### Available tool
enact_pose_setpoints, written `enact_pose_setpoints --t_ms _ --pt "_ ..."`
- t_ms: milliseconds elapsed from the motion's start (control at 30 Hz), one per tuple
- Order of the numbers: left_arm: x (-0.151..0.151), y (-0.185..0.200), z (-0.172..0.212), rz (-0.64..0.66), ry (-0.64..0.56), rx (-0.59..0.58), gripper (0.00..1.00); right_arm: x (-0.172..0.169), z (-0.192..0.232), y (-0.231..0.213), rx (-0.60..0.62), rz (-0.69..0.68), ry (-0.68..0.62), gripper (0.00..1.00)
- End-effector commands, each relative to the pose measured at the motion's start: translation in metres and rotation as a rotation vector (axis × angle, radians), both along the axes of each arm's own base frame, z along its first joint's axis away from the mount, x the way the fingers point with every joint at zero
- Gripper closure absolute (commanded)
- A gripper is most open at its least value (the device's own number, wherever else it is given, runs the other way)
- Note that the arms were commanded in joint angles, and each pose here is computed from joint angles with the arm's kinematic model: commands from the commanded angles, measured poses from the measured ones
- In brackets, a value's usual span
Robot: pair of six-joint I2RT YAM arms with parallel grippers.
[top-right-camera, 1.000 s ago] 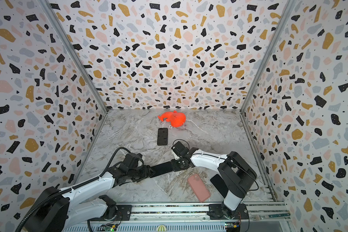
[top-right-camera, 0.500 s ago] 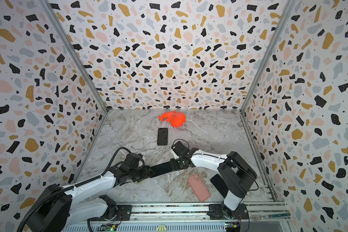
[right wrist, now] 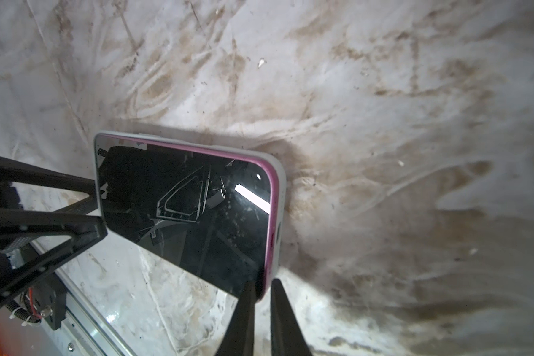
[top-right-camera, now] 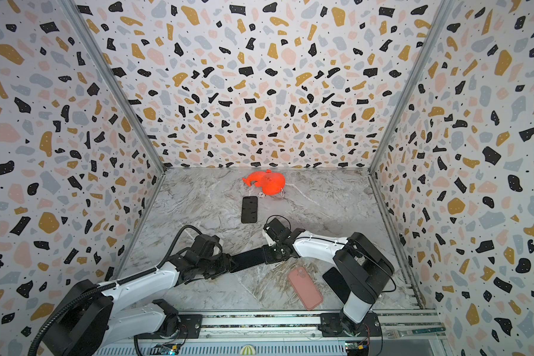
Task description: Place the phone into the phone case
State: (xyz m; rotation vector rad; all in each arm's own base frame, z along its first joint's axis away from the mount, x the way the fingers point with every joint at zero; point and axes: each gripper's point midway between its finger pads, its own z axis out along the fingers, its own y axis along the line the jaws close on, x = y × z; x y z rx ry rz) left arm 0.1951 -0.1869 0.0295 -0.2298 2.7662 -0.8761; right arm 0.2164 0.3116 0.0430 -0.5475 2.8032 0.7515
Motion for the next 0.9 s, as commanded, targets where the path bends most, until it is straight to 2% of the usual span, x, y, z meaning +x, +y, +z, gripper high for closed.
enact_pose_setpoints --t_ms 0,633,867 --pt "0.003 0.0 0.0 -0.004 -0.011 0.013 0.45 -0.003 0.001 0.003 0.016 0.008 0.01 0.88" --pt "0.003 -0.001 -0.001 -0.012 -0.011 0.017 0.46 0.0 -0.001 -0.004 -0.014 -0.012 0.0 0.9" --pt "0.003 0.0 -0.002 -0.016 -0.014 0.02 0.46 0.005 0.005 -0.008 -0.009 -0.025 -0.017 0.88"
